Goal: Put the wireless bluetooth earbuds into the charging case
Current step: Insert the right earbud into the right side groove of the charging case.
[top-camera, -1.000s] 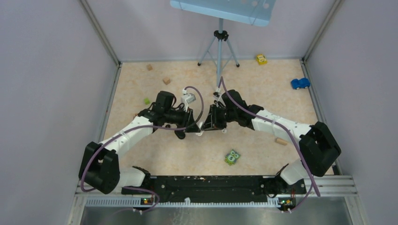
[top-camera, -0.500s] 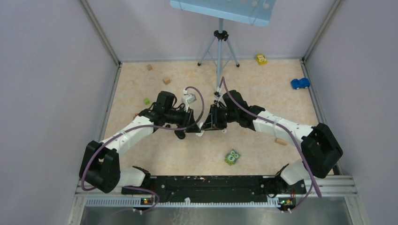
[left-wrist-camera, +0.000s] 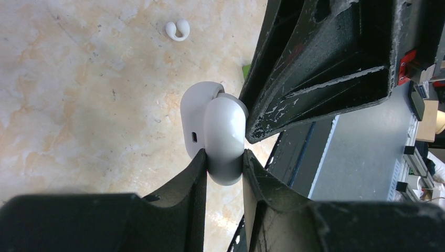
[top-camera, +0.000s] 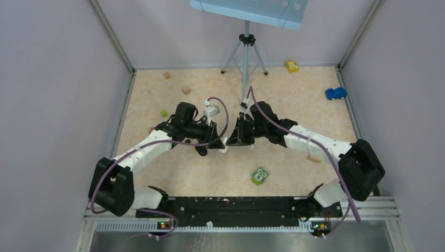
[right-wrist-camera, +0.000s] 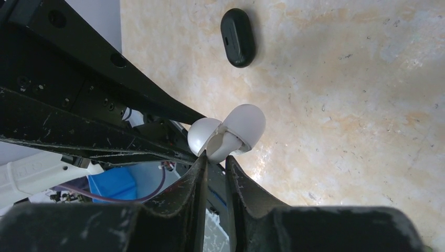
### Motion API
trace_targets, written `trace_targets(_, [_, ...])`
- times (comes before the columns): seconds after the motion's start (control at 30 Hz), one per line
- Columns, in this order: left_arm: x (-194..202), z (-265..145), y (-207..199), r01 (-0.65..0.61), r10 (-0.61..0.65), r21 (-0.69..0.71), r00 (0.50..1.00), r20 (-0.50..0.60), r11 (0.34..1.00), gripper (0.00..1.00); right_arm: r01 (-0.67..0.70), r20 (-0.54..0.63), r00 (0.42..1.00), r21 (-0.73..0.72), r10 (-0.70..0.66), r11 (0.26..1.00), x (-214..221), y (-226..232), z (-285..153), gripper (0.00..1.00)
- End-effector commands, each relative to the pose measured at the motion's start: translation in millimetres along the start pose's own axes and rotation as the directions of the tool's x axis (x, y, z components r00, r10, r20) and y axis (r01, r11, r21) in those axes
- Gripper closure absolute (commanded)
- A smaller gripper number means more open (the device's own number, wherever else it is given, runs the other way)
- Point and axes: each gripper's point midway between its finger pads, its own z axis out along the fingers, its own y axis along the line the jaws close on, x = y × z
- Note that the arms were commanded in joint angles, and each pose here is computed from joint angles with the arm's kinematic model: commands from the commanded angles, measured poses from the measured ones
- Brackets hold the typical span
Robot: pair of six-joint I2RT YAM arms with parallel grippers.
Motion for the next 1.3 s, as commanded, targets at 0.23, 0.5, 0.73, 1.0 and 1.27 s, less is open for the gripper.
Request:
trace_targets(0.23, [-15,-4,-11,-0.077,0.075,0.031,0.996,0.046,0.997,1.0,0.011,0.053,0.999,-0.011,-0.011,1.0,-6,8,-6,0.82])
trace_targets(0.5, [-14,-4,-12,-0.076,0.075,0.032,0.996,0.043,0.997,1.0,0.009,0.051,0.999,0.005,-0.01,1.0,-5,4,-5,0.83])
trace_targets(0.73, [-15,-4,-12,-0.078,0.076,0.033,0.996,0.045,0.996,1.0,0.016,0.06,0.998,0.025,-0.017,1.0,-6,1,-6,0.83])
trace_targets(1.0, [-15,-4,-12,-0.068,0.066,0.034,0.997,0.044,0.997,1.0,0.038,0.088,0.995,0.019,-0.039,0.999,-10,8,-17,0.62])
trace_targets(1.27, [-12,1,-8,-0.017,0.016,0.038,1.0,0.019,0.999,1.0,0.059,0.161,0.983,0.141,-0.082,0.988,-12,-14,-44,0.49])
